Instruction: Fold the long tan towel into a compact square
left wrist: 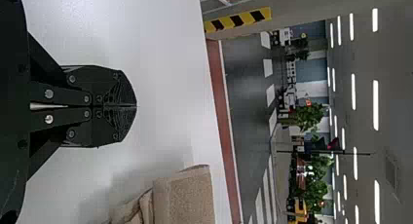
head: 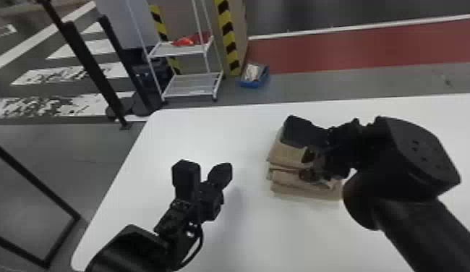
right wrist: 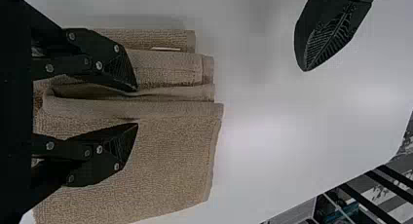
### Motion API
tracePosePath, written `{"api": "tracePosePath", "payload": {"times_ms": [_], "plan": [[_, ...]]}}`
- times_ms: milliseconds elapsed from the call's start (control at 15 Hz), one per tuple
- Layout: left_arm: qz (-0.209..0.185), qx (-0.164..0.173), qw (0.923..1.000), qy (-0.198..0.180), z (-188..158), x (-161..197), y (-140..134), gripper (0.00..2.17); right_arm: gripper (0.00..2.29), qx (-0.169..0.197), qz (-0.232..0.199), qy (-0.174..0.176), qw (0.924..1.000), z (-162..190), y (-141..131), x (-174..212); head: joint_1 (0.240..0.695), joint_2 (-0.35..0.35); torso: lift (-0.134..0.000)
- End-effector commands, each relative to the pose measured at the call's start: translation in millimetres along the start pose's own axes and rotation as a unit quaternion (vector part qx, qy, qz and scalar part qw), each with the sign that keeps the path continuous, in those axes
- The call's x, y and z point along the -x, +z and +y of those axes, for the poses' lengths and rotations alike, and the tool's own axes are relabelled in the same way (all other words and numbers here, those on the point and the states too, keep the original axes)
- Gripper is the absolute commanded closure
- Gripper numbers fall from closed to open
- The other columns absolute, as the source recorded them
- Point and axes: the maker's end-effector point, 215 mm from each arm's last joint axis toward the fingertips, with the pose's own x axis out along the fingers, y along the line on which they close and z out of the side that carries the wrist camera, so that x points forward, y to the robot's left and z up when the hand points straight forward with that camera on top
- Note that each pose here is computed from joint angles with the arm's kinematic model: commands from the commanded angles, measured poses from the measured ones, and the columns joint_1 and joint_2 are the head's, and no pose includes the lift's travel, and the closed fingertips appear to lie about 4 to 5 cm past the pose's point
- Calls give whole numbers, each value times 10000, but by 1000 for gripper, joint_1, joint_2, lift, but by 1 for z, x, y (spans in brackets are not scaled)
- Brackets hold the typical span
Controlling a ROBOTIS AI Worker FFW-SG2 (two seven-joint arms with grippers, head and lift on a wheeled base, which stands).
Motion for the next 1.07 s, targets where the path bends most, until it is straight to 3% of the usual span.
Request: {"api": "tracePosePath", "payload": {"times_ms": [0, 267, 667, 1000], "plan": [[11, -5, 10000, -7, -1, 1, -1, 2078, 1055, -22, 62, -1, 10000, -1, -5, -2, 695, 276, -125], [45, -13, 10000, -22, -3, 1, -4, 2078, 1683, -55, 81, 44, 9999, 2, -8, -3, 695, 269, -125], [27, -47, 10000, -69, -9, 9, 3, 2078, 1686, -32, -345, -374, 9987, -30, 16, 31, 695, 267, -125], [-38, -114, 9992, -371, -47, 8, 5, 2078, 1686, -93, -641, -447, 9969, -45, 16, 51, 695, 245, -125]]}}
